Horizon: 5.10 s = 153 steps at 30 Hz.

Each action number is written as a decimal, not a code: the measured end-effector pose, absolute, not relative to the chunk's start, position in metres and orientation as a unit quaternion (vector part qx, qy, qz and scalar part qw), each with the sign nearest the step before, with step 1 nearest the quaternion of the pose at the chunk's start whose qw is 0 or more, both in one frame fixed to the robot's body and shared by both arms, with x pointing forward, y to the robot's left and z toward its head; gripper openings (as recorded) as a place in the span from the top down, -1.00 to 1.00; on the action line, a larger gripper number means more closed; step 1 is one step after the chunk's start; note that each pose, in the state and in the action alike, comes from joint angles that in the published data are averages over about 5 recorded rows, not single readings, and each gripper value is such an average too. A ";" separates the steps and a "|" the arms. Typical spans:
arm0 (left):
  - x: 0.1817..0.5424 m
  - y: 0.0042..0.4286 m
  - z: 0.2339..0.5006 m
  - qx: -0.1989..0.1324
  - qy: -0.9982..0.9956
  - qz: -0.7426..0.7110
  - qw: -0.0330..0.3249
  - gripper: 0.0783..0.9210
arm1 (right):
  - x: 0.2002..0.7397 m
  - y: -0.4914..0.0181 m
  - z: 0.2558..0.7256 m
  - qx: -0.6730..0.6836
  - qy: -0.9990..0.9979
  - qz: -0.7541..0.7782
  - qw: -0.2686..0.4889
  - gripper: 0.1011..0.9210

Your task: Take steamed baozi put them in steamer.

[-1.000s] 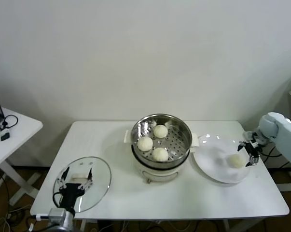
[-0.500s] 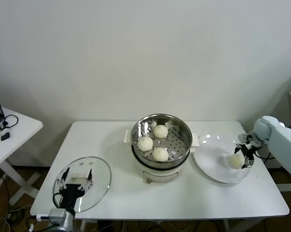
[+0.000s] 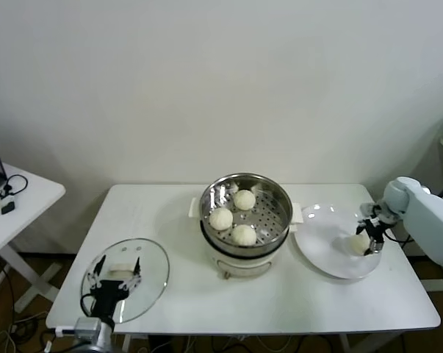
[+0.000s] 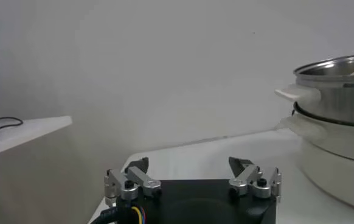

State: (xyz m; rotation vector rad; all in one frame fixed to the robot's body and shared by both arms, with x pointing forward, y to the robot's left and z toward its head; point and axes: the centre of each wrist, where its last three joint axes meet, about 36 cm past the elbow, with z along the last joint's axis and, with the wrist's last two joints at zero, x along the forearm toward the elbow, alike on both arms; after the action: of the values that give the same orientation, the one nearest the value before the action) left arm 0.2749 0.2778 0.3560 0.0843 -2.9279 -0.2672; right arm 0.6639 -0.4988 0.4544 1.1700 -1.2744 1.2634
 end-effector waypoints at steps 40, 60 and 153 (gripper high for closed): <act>0.280 0.262 0.373 0.011 -0.996 -0.069 0.060 -0.77 | 0.733 -0.317 0.694 0.508 -0.614 0.472 0.377 -0.39; 0.281 0.259 0.374 0.007 -0.996 -0.067 0.053 -0.77 | 0.708 -0.240 0.637 0.546 -0.586 0.447 0.398 -0.39; 0.299 0.251 0.388 0.009 -0.998 -0.065 0.024 -0.77 | 0.511 -0.329 0.488 0.402 -0.894 0.197 0.008 -0.76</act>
State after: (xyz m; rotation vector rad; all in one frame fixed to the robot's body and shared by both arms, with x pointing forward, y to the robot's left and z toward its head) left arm 0.2988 0.2506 0.3877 0.0284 -3.0863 -0.2012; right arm 0.5107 -0.3292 0.4875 1.2567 -2.7943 0.6141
